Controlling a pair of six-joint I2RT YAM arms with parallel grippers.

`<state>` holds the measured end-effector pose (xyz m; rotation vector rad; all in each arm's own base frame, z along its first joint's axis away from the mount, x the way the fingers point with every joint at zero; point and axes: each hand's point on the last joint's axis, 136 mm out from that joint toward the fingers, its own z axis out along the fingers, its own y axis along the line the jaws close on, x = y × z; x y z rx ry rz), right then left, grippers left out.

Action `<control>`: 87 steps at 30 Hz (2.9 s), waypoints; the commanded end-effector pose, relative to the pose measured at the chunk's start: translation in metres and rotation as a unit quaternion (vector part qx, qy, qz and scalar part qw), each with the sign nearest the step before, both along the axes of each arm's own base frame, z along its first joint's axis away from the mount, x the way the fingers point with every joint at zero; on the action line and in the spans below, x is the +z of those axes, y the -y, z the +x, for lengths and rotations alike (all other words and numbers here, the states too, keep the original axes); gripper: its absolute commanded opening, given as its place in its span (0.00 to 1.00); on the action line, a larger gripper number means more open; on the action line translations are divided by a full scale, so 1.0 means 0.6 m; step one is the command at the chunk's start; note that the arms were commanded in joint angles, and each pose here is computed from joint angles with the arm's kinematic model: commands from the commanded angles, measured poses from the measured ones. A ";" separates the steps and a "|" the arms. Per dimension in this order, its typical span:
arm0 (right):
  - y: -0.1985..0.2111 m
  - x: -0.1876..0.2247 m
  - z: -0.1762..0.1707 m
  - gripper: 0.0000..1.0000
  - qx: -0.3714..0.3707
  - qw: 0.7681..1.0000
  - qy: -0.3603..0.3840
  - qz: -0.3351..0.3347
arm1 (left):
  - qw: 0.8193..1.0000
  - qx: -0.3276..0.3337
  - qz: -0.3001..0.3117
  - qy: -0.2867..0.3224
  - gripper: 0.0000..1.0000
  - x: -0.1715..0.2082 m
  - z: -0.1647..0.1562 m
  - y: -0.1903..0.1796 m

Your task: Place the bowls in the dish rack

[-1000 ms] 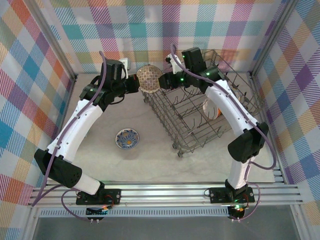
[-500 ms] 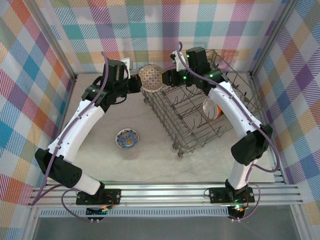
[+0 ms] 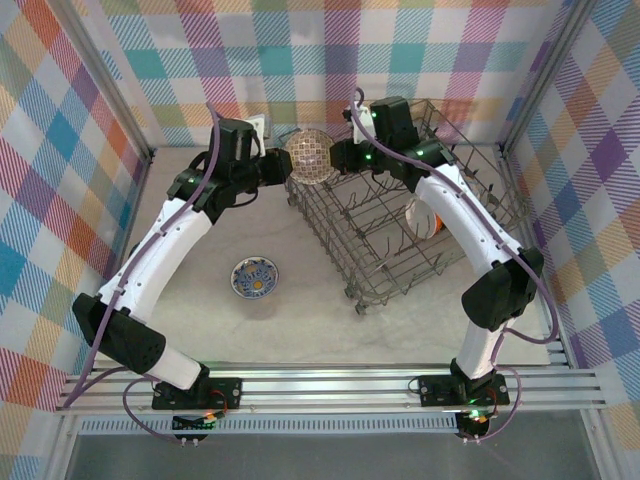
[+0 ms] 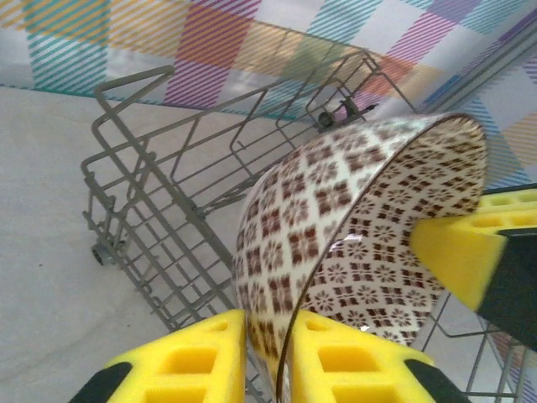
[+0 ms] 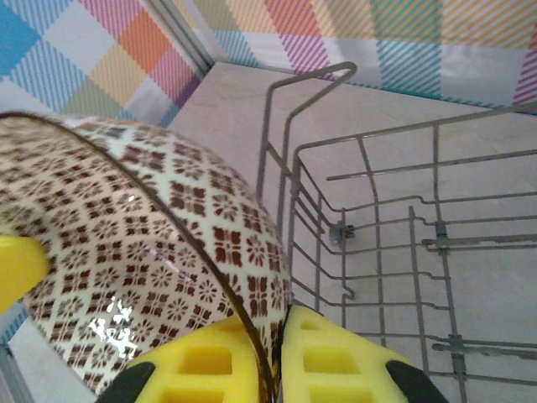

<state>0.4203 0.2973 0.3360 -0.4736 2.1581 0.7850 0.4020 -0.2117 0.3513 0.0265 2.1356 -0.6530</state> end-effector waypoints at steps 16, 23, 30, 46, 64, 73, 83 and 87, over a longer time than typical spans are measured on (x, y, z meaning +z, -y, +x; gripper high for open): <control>0.233 0.053 0.027 0.00 -0.272 0.957 0.073 -0.071 | 0.999 -0.007 -0.022 0.026 0.63 0.048 0.026 -0.018; 0.368 0.013 -0.019 0.00 -0.397 0.886 0.076 -0.227 | 1.000 0.014 -0.024 -0.005 0.64 0.009 0.048 -0.052; 0.419 -0.059 -0.070 0.00 -0.433 0.832 0.050 -0.344 | 0.999 0.005 -0.028 -0.035 0.65 -0.027 0.065 -0.045; 0.430 -0.115 -0.080 0.00 -0.434 0.761 0.074 -0.477 | 0.998 -0.008 -0.029 -0.063 0.65 -0.064 0.084 -0.033; 0.410 -0.140 -0.039 0.00 -0.388 0.717 0.107 -0.569 | 0.998 -0.003 -0.024 -0.063 0.65 -0.070 0.076 -0.040; 0.414 -0.154 -0.050 0.00 -0.385 0.692 0.090 -0.603 | 0.998 -0.004 -0.025 -0.063 0.65 -0.069 0.072 -0.040; 0.404 -0.162 -0.058 0.00 -0.380 0.669 0.084 -0.633 | 0.998 -0.008 -0.026 -0.063 0.66 -0.070 0.066 -0.040; 0.391 -0.171 -0.057 0.00 -0.368 0.667 0.083 -0.643 | 0.998 -0.010 -0.026 -0.063 0.66 -0.070 0.062 -0.040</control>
